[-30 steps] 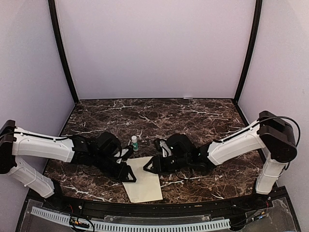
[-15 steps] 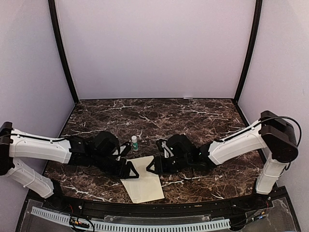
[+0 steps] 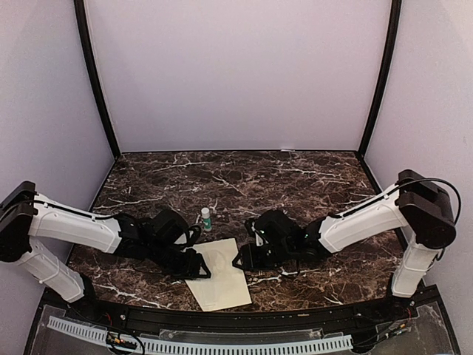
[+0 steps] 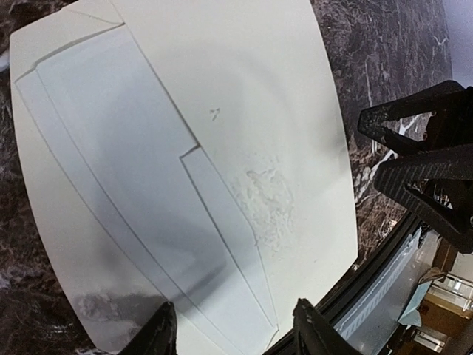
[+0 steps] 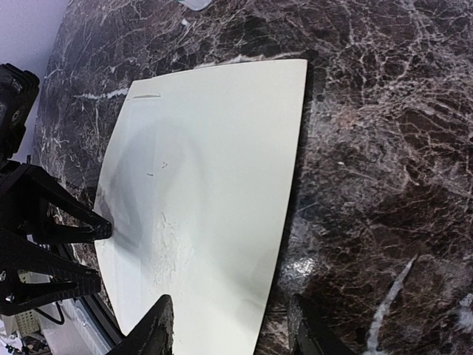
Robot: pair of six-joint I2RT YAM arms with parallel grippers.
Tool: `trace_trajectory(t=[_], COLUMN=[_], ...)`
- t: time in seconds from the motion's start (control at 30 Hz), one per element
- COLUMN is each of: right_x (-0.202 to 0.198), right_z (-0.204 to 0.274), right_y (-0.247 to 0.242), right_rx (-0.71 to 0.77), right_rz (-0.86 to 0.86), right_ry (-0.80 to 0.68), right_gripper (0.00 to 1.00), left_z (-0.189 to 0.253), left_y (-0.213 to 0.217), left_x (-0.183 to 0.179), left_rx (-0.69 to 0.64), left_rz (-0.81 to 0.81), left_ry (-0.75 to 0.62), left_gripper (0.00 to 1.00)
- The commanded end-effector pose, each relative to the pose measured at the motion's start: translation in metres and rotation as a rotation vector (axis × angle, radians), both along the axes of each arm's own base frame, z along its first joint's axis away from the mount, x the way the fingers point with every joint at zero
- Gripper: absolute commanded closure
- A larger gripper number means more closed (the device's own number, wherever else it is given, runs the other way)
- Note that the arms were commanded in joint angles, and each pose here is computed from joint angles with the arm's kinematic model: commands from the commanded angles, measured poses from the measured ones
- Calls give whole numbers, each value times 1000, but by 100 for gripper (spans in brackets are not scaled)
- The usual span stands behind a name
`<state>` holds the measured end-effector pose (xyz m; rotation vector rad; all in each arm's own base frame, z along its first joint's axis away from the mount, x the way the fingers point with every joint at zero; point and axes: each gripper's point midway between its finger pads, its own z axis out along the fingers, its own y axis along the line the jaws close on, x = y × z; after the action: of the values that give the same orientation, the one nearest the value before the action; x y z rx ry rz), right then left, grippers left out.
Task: Place the letter into the envelope and seal it
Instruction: Place the letter in the envelope.
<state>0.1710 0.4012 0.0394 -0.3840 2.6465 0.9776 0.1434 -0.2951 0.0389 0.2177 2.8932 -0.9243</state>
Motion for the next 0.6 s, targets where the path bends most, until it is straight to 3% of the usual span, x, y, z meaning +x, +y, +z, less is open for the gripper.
trace_trajectory(t=[0.0, 0.57], right_x=[3, -4], right_z=[-10, -17], right_y=[0, 8], right_rx=[-29, -40], right_rz=[7, 32], right_ry=[-8, 7], right_gripper=[52, 56], left_z=[-11, -20], left_y=[5, 1], left_x=[0, 1], left_rx=[29, 44], left_rz=[1, -20], left_ry=[-9, -3], left_gripper=[50, 52])
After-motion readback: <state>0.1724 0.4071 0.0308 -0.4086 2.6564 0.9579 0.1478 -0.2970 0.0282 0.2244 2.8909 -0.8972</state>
